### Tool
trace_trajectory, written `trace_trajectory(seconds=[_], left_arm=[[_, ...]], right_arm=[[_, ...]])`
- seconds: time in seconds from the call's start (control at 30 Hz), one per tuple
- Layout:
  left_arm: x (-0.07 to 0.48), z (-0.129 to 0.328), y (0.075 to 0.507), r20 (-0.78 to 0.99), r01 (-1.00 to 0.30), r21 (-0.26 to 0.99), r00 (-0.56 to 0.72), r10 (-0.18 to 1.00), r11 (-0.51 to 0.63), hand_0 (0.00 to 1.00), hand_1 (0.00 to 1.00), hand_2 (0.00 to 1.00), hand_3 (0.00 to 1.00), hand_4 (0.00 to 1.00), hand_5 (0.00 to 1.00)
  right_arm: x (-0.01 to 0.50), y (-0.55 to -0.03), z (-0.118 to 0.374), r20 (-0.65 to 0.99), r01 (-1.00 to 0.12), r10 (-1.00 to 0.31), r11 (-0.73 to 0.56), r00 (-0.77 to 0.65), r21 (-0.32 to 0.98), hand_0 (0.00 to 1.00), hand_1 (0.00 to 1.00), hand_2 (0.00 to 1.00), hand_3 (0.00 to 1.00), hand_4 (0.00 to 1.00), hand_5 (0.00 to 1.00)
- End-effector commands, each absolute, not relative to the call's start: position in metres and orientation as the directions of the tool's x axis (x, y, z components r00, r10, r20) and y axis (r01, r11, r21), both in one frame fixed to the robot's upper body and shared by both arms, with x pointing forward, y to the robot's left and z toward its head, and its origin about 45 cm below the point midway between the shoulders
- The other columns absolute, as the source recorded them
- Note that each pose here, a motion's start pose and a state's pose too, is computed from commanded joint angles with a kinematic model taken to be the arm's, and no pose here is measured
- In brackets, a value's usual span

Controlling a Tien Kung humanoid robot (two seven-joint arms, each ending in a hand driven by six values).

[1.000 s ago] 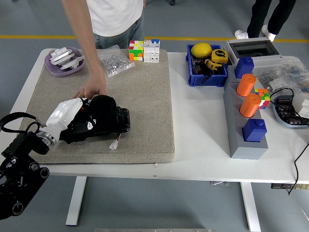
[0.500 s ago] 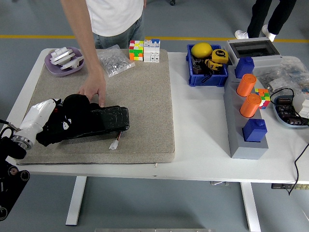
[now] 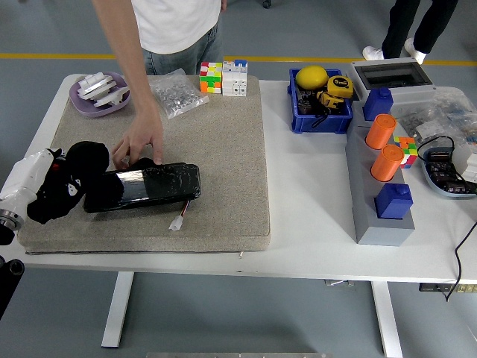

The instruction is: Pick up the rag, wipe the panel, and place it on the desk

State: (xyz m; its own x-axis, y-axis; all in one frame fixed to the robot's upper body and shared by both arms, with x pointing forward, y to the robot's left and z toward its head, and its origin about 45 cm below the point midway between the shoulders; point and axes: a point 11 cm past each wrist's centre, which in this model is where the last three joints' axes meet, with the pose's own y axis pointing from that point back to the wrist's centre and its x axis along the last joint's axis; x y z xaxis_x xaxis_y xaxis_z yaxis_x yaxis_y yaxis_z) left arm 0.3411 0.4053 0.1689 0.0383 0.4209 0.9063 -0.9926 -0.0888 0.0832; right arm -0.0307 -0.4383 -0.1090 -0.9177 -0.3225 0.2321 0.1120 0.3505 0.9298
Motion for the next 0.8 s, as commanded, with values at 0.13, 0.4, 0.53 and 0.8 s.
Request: trace_trajectory(seconds=[0.13,0.4,0.53,0.8], left_arm=[[0.342,0.168,0.414,0.907,-0.991,0.079,0.029,0.420,-0.103,0.309,0.291,0.504,0.485,0.430,0.002],[0.340,0.149,0.428,0.893,-0.988,0.102,0.039,0.448,-0.117,0.323,0.337,0.521,0.512,0.510,0.002],[0.341,0.146,0.432,0.889,-0.986,0.111,0.042,0.455,-0.126,0.440,0.549,0.573,0.579,0.569,0.040],[0.341,0.141,0.435,0.882,-0.981,0.137,0.058,0.468,-0.136,0.648,0.774,0.682,0.762,0.697,0.046]], right_arm=[[-0.031,-0.438,-0.109,0.236,0.115,-0.324,0.350,-0.916,0.929,0.755,0.662,0.676,0.614,0.998,0.476],[-0.030,-0.438,-0.109,0.237,0.114,-0.331,0.351,-0.913,0.929,0.755,0.663,0.677,0.613,0.998,0.477],[-0.029,-0.436,-0.110,0.234,0.112,-0.331,0.347,-0.914,0.931,0.755,0.662,0.677,0.614,0.998,0.477],[-0.029,-0.432,-0.111,0.228,0.110,-0.332,0.339,-0.915,0.934,0.755,0.663,0.677,0.614,0.998,0.477]])
